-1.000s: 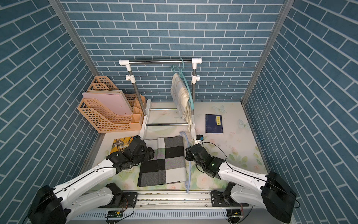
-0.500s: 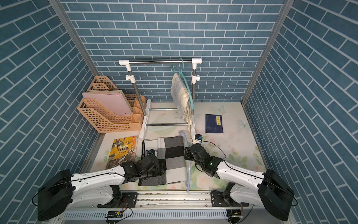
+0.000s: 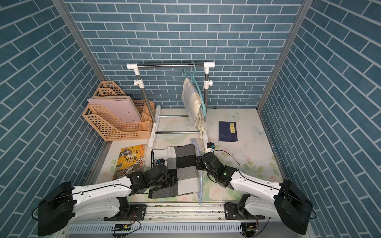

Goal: Hang the scarf on the hanger

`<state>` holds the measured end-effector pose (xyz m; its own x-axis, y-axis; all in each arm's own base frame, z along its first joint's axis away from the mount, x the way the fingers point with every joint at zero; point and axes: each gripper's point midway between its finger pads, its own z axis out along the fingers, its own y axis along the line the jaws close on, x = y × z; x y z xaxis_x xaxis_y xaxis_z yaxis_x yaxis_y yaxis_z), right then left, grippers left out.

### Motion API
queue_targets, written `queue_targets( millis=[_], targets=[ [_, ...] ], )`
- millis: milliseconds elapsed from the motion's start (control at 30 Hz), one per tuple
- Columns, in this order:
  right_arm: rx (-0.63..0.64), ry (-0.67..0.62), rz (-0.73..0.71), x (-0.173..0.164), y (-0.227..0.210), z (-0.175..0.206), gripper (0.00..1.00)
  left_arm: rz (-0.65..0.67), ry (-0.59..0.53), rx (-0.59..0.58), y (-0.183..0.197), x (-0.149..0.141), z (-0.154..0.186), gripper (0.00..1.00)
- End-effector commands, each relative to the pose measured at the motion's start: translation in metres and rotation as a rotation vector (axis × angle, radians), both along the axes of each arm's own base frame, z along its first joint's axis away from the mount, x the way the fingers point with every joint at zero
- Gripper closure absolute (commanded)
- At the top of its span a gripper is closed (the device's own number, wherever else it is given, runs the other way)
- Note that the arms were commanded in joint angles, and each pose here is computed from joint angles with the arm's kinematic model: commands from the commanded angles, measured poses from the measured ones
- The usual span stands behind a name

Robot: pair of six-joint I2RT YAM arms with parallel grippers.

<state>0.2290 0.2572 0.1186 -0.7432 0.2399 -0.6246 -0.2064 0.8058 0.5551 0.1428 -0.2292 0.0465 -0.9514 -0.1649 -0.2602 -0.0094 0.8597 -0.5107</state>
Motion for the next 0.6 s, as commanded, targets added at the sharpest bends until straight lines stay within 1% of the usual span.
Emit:
queue_targets(
  millis=[0,167,367,467,567],
  targets=[
    [-0.021,0.017,0.022,-0.004,-0.001,-0.002,1.00,0.014,0.024,0.027,0.008,-0.010,0.008,0.29],
    [-0.017,0.014,0.024,-0.004,-0.001,-0.002,1.00,0.005,0.025,0.011,0.003,-0.017,0.015,0.31],
    [-0.014,0.017,0.025,-0.005,-0.001,-0.004,1.00,-0.018,0.064,0.032,-0.002,-0.022,-0.004,0.35],
    [-0.014,0.018,0.025,-0.005,-0.001,-0.005,1.00,-0.031,0.071,0.018,-0.007,-0.023,-0.008,0.42],
    [-0.016,0.019,0.025,-0.005,-0.002,-0.005,1.00,-0.035,0.065,0.021,-0.008,-0.022,-0.008,0.54]
  ],
)
